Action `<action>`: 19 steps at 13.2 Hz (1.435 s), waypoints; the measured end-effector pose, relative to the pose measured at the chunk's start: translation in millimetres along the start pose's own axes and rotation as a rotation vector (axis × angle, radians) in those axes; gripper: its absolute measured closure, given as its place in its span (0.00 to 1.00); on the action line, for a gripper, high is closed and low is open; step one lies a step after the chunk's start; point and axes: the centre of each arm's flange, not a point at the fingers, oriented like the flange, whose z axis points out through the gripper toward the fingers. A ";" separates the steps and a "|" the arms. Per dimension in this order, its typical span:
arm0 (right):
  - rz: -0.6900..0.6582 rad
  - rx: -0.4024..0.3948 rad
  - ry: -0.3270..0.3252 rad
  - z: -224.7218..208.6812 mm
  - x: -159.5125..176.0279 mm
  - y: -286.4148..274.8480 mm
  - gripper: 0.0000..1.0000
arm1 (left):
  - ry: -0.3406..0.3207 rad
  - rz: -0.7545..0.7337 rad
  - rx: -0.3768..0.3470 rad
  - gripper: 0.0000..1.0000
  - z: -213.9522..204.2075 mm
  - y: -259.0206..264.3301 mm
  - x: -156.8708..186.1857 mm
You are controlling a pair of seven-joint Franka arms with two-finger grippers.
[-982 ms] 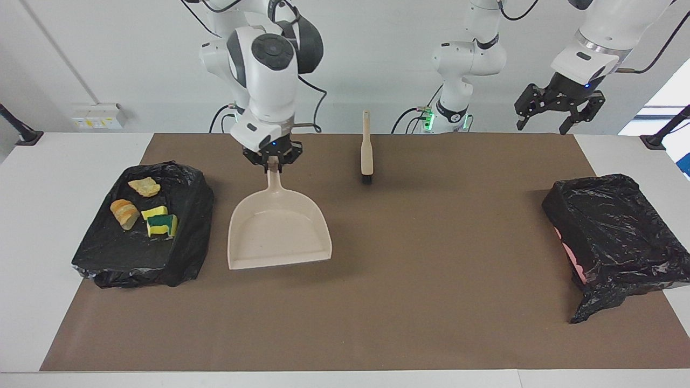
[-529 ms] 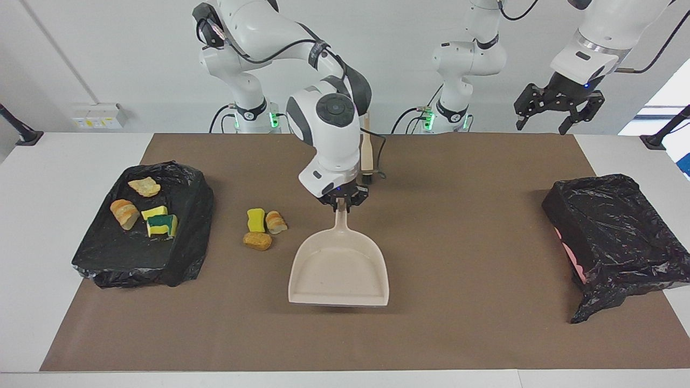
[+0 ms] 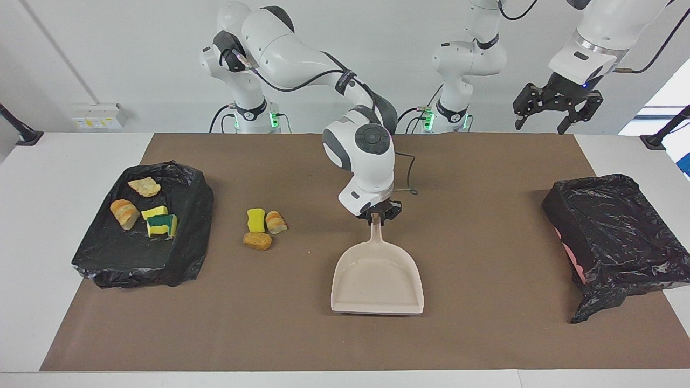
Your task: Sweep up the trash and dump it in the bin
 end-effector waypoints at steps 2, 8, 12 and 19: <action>0.003 0.000 0.003 -1.1 1.7 1.5 0.68 | 0.001 0.003 0.000 0.00 -0.3 1.4 0.1; 0.004 0.003 0.018 -30.9 0.8 2.5 0.29 | 0.009 0.070 0.002 0.00 9.6 0.5 10.9; 0.004 -0.074 -0.046 -96.1 -23.9 21.0 0.00 | 0.031 0.119 0.003 0.00 52.4 21.8 56.7; -0.023 -0.078 -0.183 -139.4 -139.4 39.6 0.00 | 0.107 0.218 -0.010 0.00 125.8 102.4 117.2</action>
